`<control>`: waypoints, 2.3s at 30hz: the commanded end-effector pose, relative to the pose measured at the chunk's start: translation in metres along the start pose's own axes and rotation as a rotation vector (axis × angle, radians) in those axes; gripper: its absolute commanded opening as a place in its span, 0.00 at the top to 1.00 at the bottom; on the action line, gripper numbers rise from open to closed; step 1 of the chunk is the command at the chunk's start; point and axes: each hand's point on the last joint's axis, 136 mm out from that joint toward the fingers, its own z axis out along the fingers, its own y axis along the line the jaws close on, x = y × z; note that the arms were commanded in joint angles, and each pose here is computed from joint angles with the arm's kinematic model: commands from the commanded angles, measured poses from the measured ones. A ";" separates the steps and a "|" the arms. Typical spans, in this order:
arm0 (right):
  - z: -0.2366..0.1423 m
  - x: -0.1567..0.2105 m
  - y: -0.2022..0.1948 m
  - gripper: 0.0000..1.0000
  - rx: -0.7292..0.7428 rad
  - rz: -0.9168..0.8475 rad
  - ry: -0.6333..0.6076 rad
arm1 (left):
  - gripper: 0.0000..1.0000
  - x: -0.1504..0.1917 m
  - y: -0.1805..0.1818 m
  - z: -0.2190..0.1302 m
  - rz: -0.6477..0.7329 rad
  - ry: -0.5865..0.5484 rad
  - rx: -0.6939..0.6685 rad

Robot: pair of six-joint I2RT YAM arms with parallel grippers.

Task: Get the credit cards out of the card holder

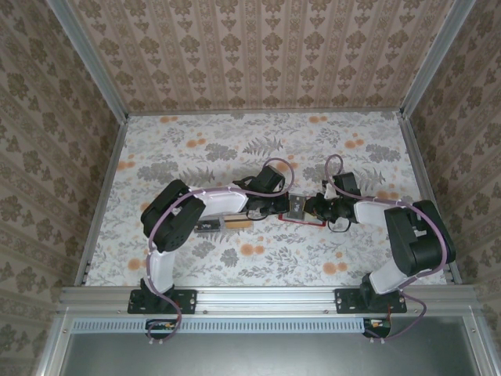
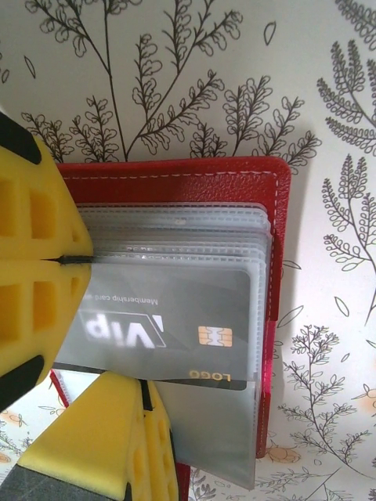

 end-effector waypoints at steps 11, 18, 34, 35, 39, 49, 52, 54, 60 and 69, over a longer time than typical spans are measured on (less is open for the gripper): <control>0.004 0.000 0.021 0.87 -0.121 -0.022 0.013 | 1.00 0.020 0.018 0.014 -0.030 0.073 -0.064; 0.004 0.002 0.025 0.87 -0.152 -0.011 0.021 | 1.00 0.020 0.017 0.013 -0.029 0.072 -0.063; -0.021 -0.010 0.000 1.00 -0.095 0.044 -0.075 | 1.00 0.022 0.037 0.010 -0.093 0.077 -0.125; -0.022 -0.010 -0.001 1.00 -0.093 0.044 -0.077 | 1.00 0.021 0.037 0.009 -0.095 0.076 -0.125; -0.025 -0.010 -0.003 1.00 -0.089 0.048 -0.082 | 1.00 0.020 0.037 0.009 -0.093 0.075 -0.125; -0.019 -0.007 -0.006 0.82 -0.083 0.031 -0.051 | 1.00 0.019 0.031 0.009 -0.075 0.081 -0.118; -0.015 -0.008 -0.005 0.79 -0.074 0.019 -0.047 | 1.00 0.019 0.031 0.010 -0.073 0.087 -0.120; -0.013 -0.009 -0.006 0.75 -0.066 0.015 -0.047 | 1.00 0.021 0.031 0.012 -0.071 0.092 -0.123; -0.007 -0.006 -0.008 0.73 -0.046 0.007 -0.033 | 1.00 0.021 0.031 0.012 -0.069 0.097 -0.124; -0.002 -0.003 -0.009 0.92 -0.042 0.009 -0.021 | 1.00 0.022 0.031 0.013 -0.069 0.100 -0.125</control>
